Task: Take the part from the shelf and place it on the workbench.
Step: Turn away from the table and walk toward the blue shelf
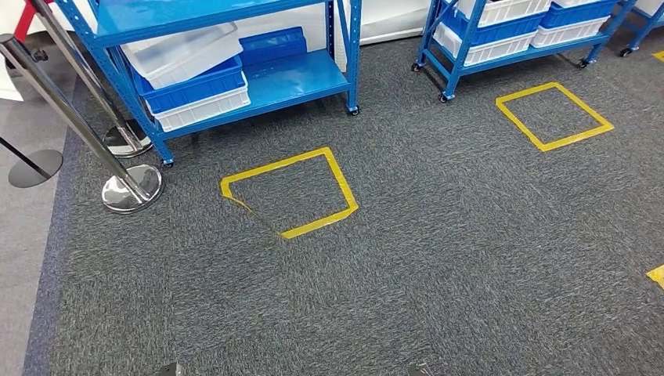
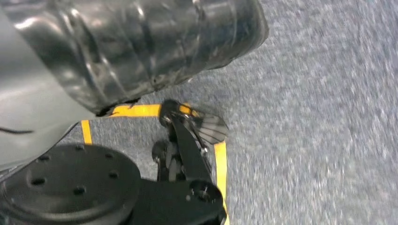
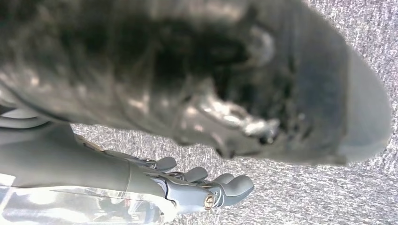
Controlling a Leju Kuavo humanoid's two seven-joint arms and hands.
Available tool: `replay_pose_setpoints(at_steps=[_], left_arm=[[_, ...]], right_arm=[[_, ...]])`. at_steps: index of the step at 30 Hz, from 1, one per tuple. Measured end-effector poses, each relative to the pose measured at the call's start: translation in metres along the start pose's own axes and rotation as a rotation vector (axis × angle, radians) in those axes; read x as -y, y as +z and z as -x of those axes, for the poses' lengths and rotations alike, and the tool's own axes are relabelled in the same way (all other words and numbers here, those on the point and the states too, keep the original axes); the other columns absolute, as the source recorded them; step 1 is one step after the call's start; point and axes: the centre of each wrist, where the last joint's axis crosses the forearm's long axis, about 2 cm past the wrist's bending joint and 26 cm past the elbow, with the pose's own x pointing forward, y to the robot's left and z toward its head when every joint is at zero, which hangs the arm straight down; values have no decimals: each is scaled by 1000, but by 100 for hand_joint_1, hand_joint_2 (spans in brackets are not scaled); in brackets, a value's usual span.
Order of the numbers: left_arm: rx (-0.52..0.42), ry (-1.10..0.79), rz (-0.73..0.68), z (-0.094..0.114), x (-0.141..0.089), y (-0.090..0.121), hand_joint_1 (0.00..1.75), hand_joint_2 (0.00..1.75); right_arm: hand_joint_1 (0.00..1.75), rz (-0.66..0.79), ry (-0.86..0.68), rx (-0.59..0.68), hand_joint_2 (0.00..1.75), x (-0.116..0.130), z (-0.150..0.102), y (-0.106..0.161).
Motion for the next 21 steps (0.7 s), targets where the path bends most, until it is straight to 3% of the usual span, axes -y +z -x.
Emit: replay_pose_setpoints(at_steps=[21], left_arm=[[-2,2,0,0,0,0,0,0]], right_arm=[[0,-17,17,-31,0,-1,8,2]])
